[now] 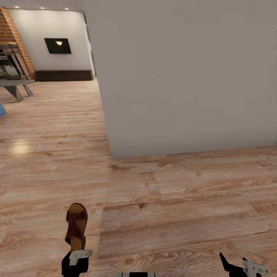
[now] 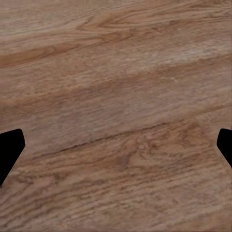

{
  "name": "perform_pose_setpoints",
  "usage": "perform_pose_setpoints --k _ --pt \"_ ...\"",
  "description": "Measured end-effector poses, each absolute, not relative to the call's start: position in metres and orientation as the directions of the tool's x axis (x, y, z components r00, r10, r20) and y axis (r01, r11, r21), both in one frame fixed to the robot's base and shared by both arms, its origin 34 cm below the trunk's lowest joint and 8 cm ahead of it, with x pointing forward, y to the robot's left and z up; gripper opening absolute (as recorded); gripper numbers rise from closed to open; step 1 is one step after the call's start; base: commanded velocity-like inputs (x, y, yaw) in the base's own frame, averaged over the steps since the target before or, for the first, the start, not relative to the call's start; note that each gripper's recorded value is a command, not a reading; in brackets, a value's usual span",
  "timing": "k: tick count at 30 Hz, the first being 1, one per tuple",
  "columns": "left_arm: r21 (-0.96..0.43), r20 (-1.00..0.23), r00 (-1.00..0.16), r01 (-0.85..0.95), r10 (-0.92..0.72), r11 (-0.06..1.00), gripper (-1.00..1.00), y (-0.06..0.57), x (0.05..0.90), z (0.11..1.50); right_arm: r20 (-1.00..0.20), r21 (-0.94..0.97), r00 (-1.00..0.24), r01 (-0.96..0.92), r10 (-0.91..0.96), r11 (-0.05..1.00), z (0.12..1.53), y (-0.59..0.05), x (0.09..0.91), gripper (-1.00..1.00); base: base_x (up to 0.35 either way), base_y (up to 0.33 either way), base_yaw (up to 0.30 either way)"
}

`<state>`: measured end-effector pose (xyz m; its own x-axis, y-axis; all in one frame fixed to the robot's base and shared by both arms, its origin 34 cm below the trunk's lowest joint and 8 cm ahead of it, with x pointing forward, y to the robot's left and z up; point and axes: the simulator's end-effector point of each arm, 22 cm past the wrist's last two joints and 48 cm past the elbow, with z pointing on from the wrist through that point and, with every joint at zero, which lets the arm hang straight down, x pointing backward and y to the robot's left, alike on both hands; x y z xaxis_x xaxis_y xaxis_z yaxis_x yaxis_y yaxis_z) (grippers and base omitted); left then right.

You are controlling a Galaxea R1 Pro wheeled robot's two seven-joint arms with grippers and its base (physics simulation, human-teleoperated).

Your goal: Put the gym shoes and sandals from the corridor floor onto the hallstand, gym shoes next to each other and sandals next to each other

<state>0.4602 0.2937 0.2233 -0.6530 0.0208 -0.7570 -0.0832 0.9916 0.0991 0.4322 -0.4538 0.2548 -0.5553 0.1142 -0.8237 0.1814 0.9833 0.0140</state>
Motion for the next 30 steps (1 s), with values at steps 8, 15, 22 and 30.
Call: perform_pose_setpoints --k 8,15,22,30 --pt "0.091 -0.78 -0.625 -0.09 0.015 0.992 -1.0 0.292 0.471 0.242 -0.832 0.04 -0.538 0.18 0.132 0.983 0.265 -0.446 0.436 1.0 0.0 0.0 0.0" --pt "0.089 -0.786 -0.618 -0.09 0.014 0.992 -1.0 0.292 0.478 0.261 -0.835 0.043 -0.533 0.18 0.134 0.983 0.283 -0.445 0.441 1.0 0.0 0.0 0.0" --pt "0.089 -0.793 -0.609 -0.091 0.015 0.992 -1.0 0.292 0.484 0.281 -0.834 0.052 -0.532 0.181 0.143 0.982 0.299 -0.442 0.445 1.0 0.0 0.0 0.0" --pt "0.088 -0.8 -0.6 -0.094 0.014 0.992 -1.0 0.293 0.492 0.304 -0.841 0.054 -0.522 0.181 0.143 0.982 0.321 -0.442 0.452 1.0 0.0 0.0 0.0"
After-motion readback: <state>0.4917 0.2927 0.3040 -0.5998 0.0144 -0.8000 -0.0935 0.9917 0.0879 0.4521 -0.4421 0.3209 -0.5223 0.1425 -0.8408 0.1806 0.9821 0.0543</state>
